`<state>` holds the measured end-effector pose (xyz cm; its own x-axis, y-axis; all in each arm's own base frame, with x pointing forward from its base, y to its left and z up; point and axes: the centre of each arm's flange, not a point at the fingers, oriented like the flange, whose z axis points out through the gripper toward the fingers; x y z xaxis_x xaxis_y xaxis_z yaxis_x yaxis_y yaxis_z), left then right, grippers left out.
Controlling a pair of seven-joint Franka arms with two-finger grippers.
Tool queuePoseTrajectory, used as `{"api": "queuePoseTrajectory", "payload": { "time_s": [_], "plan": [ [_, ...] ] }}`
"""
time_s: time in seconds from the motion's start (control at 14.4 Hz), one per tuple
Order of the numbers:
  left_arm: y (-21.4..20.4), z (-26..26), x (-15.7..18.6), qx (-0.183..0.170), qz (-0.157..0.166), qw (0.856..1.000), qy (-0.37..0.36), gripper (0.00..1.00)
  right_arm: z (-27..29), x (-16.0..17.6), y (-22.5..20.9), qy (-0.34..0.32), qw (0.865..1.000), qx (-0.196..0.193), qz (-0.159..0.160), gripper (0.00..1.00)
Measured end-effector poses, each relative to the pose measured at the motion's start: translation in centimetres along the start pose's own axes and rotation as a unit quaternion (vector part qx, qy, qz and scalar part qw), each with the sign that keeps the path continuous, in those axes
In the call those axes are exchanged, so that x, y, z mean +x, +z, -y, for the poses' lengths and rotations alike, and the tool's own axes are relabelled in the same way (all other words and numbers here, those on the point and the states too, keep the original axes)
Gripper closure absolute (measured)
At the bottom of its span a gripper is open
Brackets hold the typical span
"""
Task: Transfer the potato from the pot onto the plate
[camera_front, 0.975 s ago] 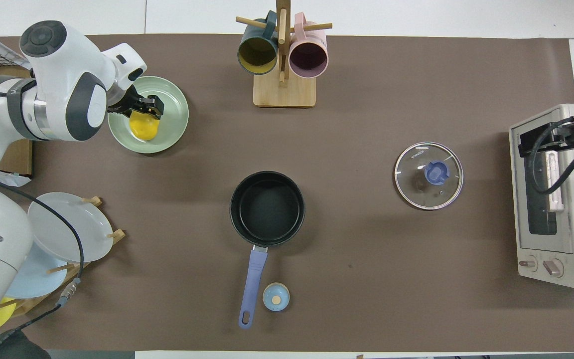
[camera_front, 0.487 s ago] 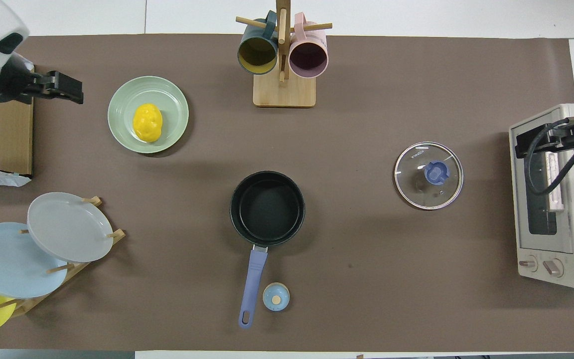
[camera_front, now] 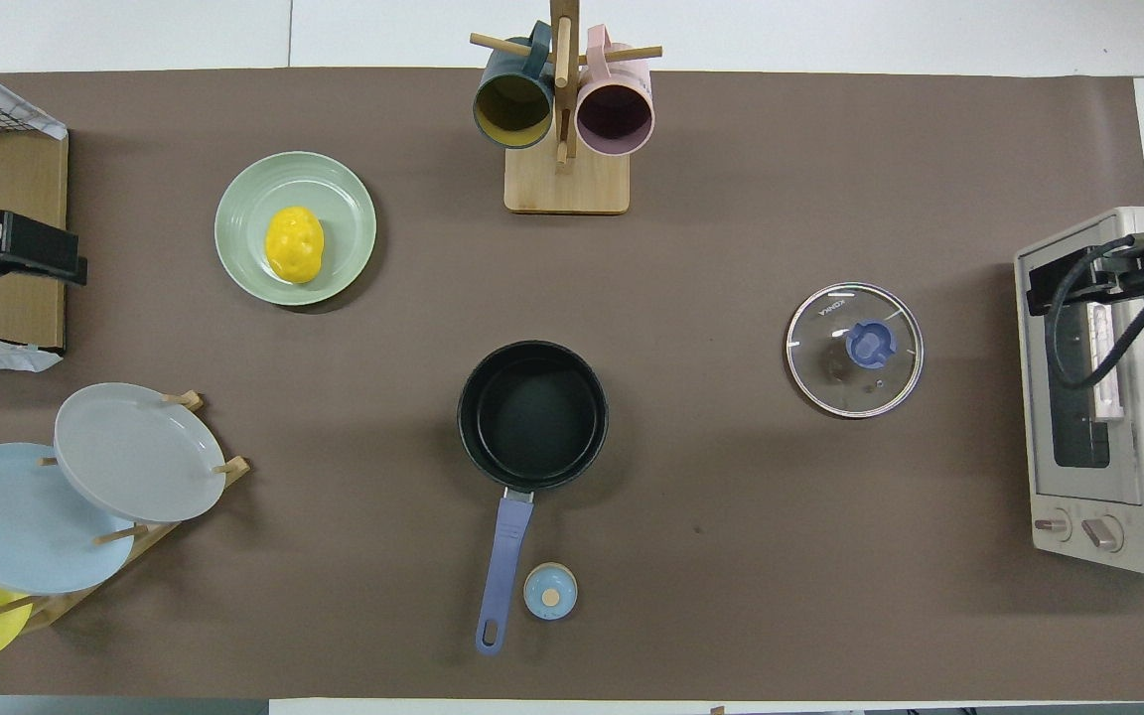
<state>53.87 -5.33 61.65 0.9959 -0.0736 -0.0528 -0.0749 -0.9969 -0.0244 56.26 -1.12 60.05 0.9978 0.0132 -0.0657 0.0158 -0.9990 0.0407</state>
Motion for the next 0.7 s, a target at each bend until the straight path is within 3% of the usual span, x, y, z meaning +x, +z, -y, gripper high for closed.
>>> {"api": "queuePoseTrajectory", "payload": {
  "time_s": [0.14, 0.35, 0.7],
  "plan": [
    [2.1, -0.3, -0.3, -0.001, 0.001, 1.0, 0.002, 0.0, 0.0, 0.0, 0.0, 0.0, 1.0, 0.0, 0.0, 0.0],
    [0.6, -0.8, 0.1, -0.017, -0.026, 1.0, 0.003, 0.0, 0.0, 0.0, 0.0, 0.0, 1.0, 0.0, 0.001, 0.0],
    [0.2, -1.3, 0.0, -0.019, -0.028, 0.999, 0.005, 0.0, 0.1, 0.0, 0.0, -0.001, 1.0, 0.0, 0.002, 0.0]
  ]
}}
